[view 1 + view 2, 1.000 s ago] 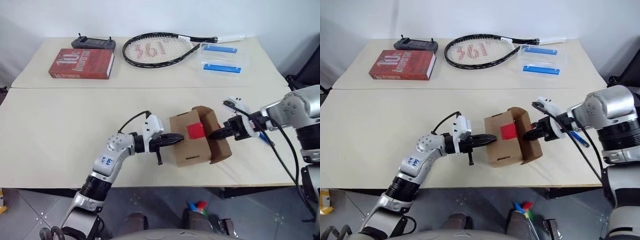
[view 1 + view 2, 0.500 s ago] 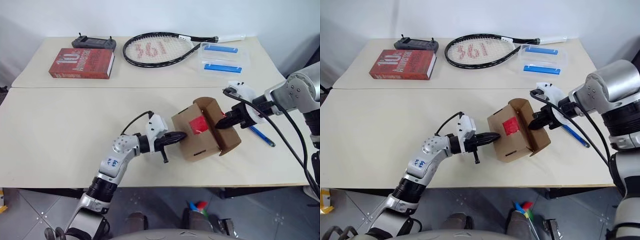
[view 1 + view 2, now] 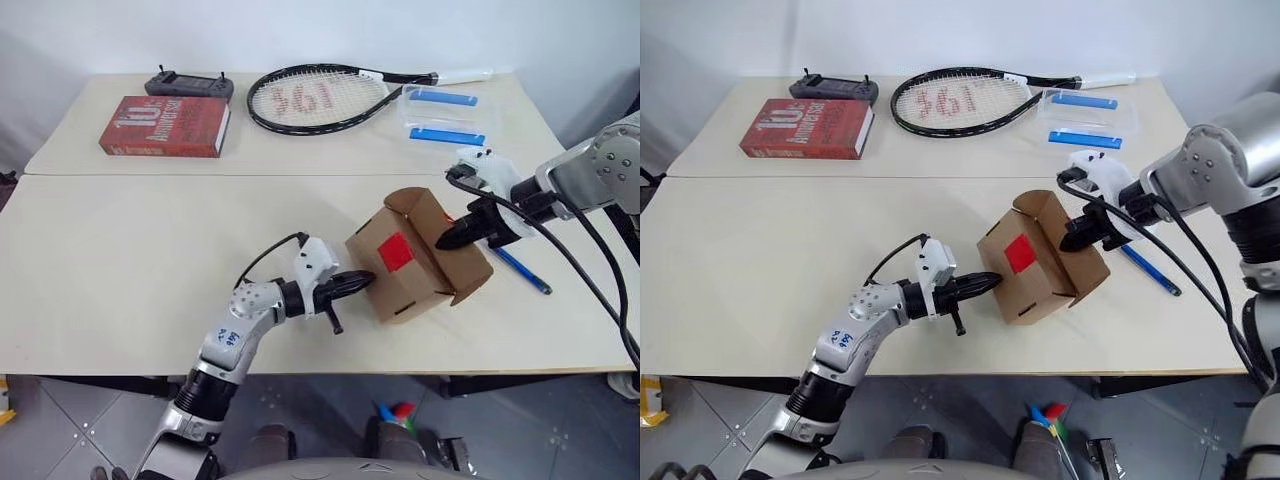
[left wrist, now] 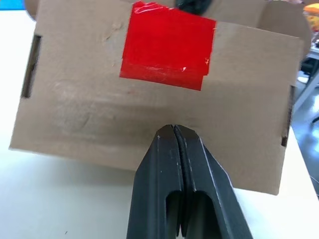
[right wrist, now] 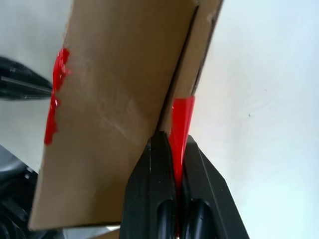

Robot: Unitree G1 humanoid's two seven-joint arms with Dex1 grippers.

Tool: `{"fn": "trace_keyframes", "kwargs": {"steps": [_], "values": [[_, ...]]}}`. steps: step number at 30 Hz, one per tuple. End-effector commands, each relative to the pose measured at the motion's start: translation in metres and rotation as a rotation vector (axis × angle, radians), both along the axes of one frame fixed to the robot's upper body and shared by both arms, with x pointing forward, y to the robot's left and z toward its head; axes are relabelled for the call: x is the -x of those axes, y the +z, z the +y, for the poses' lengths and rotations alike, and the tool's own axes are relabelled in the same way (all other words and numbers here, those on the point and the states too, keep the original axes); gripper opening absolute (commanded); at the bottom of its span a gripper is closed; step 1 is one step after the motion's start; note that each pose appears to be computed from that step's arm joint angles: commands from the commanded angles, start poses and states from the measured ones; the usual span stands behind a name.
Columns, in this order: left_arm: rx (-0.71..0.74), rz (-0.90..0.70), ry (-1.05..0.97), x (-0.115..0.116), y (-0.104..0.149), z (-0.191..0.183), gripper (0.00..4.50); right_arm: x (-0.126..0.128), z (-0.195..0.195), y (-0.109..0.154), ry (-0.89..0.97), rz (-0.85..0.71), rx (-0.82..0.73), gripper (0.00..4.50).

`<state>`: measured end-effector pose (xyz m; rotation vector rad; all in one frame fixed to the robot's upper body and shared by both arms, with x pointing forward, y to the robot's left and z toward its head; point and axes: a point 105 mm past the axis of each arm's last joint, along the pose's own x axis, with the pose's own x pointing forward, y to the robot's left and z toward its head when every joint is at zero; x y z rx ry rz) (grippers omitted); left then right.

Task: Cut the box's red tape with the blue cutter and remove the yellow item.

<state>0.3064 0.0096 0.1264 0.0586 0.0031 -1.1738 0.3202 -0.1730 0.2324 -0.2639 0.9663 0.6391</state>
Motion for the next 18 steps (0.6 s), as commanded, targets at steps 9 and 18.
{"fn": "trace_keyframes", "kwargs": {"steps": [9, 18], "values": [[-0.017, 0.047, 0.042, -0.001, -0.01, 0.002, 0.0, 0.025, 0.019, -0.001, 0.063, 0.007, -0.031, 0.04], [-0.067, 0.072, 0.049, -0.002, -0.02, 0.007, 0.0, 0.031, 0.042, -0.019, 0.044, 0.02, -0.142, 0.04]]}}
